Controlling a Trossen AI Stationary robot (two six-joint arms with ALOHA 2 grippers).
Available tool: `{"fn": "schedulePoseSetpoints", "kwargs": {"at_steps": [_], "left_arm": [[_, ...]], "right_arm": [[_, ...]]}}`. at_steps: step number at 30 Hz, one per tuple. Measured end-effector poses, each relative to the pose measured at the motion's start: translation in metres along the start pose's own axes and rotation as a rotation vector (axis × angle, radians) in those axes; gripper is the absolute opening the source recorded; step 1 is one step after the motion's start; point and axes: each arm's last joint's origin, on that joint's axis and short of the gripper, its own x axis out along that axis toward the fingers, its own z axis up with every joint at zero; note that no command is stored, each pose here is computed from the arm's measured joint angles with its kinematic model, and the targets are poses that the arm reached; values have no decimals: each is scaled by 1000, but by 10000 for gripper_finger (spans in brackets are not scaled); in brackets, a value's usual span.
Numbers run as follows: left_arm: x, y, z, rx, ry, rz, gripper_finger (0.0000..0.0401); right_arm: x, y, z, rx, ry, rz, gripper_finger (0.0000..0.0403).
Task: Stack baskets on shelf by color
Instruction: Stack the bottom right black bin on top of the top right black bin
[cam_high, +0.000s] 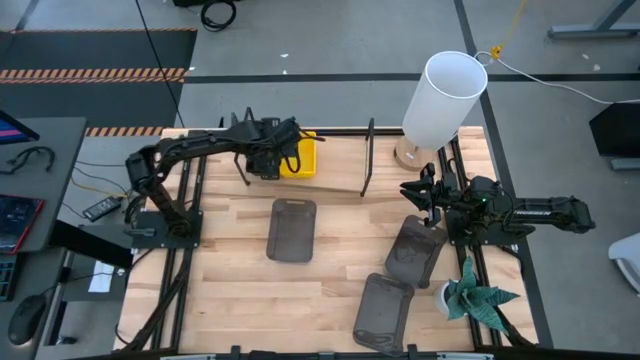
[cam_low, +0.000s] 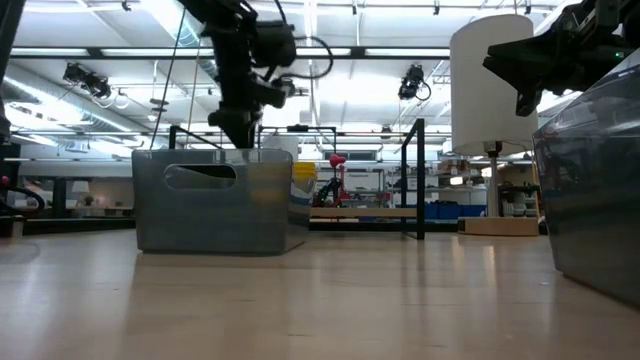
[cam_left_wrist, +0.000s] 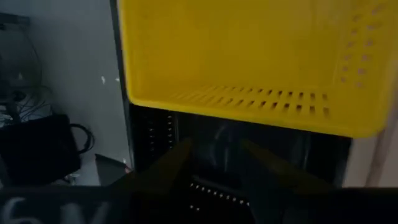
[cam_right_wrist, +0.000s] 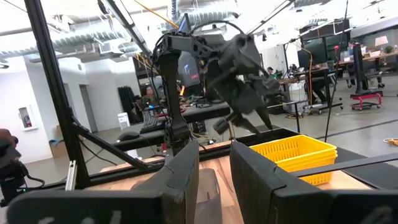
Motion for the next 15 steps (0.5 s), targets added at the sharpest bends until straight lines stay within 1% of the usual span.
{"fn": "schedulePoseSetpoints", "kwargs": {"at_steps": [2, 4, 10, 13, 15], "left_arm": [[-9, 3, -3, -31, -28, 5, 139], [-18, 2, -5, -65, -71, -22, 141], [-44, -12, -1, -170, -277, -320, 133], [-61, -25, 4, -145, -371, -420, 123], [-82, -31, 8, -122, -504, -451, 116]], "right_arm": [[0, 0, 0, 0, 0, 0, 96], [0, 0, 0, 0, 0, 0, 96], [0, 0, 0, 0, 0, 0, 96], [0, 0, 0, 0, 0, 0, 96], [0, 0, 0, 0, 0, 0, 96]]}}
